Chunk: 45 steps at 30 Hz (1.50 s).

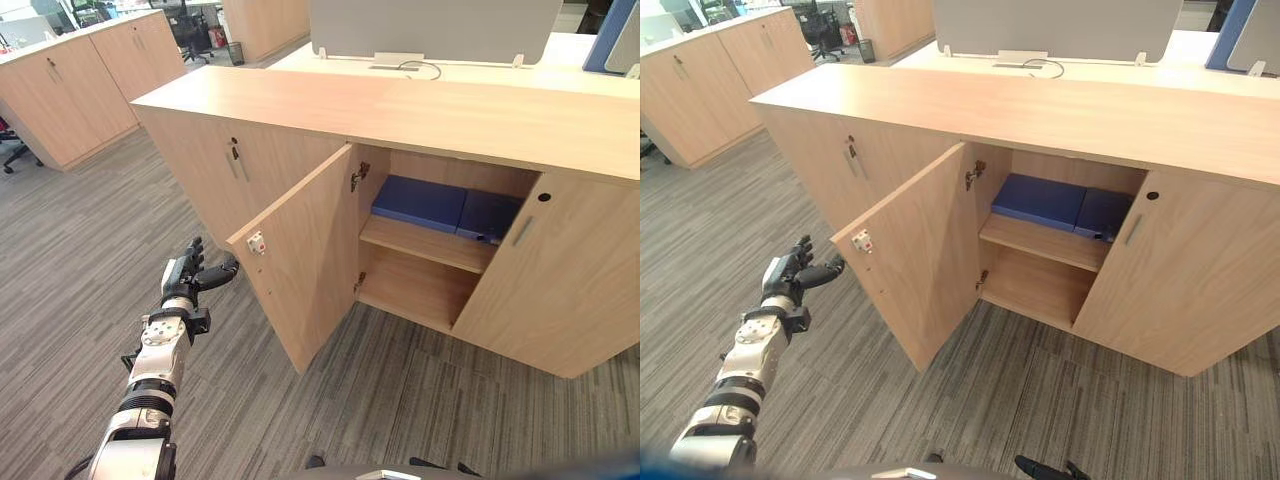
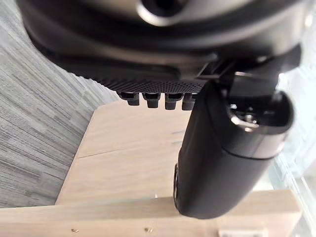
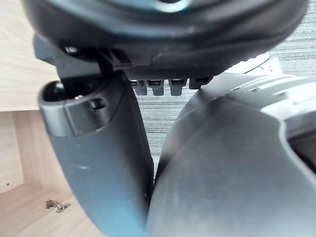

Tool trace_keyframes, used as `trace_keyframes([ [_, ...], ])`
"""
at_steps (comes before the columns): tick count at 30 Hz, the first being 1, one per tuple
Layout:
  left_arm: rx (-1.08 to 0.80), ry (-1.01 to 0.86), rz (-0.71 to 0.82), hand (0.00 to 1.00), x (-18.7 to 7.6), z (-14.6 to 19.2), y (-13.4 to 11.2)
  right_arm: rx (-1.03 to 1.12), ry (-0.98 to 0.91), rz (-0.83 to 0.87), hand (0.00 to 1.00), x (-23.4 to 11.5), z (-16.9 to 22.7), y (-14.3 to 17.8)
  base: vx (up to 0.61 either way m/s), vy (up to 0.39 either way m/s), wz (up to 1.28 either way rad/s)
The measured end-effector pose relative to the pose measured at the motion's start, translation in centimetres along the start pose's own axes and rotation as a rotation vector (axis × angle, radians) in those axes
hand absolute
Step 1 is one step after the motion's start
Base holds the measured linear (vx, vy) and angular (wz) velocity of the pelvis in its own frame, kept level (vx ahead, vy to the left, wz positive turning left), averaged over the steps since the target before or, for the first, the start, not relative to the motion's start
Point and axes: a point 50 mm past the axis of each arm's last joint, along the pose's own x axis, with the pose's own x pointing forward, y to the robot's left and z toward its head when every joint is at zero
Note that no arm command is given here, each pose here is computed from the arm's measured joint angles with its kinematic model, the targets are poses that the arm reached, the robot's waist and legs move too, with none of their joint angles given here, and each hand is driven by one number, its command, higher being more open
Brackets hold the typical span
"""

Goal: Walk over to the cabinet, pick up the folder, carry it to the office cabinet, place the folder inside the office cabinet, then close the office cabinet door

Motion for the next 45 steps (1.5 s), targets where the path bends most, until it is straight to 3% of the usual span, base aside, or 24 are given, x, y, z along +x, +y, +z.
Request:
trace_keyframes([
  [4, 0.276, 0.012, -0.237, 1.0, -0.3, 1.0, 0.4, -0.036, 0.007, 0.022, 1.0, 0.2, 0.3, 0.5, -0.13, -0.121, -0.34],
  [10, 0.484, 0.066, -0.516, 1.0, -1.3, 1.6, 0.5, -0.118, 0.024, 0.047, 1.0, 0.2, 0.3, 0.3, -0.05, -0.082, -0.1],
  [13, 0.66, 0.027, -0.611, 1.0, -1.7, 2.0, -1.5, -0.16, 0.03, 0.09, 1.0, 0.4, 0.4, 1.3, 0.04, -0.026, -0.03],
  [16, 0.99, -0.085, -0.719, 1.0, -2.7, 3.5, -4.3, -0.202, 0.037, 0.132, 1.0, 0.5, 0.6, 2.0, 0.07, -0.024, -0.09],
  [20, 1.131, -0.287, -0.866, 1.0, -4.6, 6.3, -8.0, -0.265, 0.038, 0.146, 1.0, 0.5, 0.9, 2.1, 0.05, 0.025, -0.12],
  [26, 1.124, -0.793, -1.026, 1.0, -8.2, 11.7, -14.8, -0.366, 0.037, 0.17, 1.0, 0.7, 1.8, 2.2, -0.01, -0.003, -0.01],
  [32, 1.147, -0.943, -1.07, 1.0, -8.7, 13.4, -18.2, -0.392, 0.029, 0.163, 1.0, 0.6, 2.2, 1.7, -0.09, -0.038, 0.04],
  [38, 0.955, -0.797, -1.223, 1.0, -8.9, 9.8, -20.4, -0.368, 0.028, 0.168, 1.0, 0.6, 2.1, 2.0, -0.05, -0.033, -0.25],
  [41, 0.759, -0.539, -1.255, 1.0, -8.2, 5.2, -19.6, -0.333, 0.027, 0.185, 1.0, 0.7, 1.7, 2.7, 0.0, -0.049, -0.54],
  [45, 0.299, 0.018, -1.116, 1.0, -8.7, -5.6, -18.2, -0.325, 0.019, 0.192, 1.0, 0.7, 1.4, 3.3, 0.04, -0.091, -0.48],
])
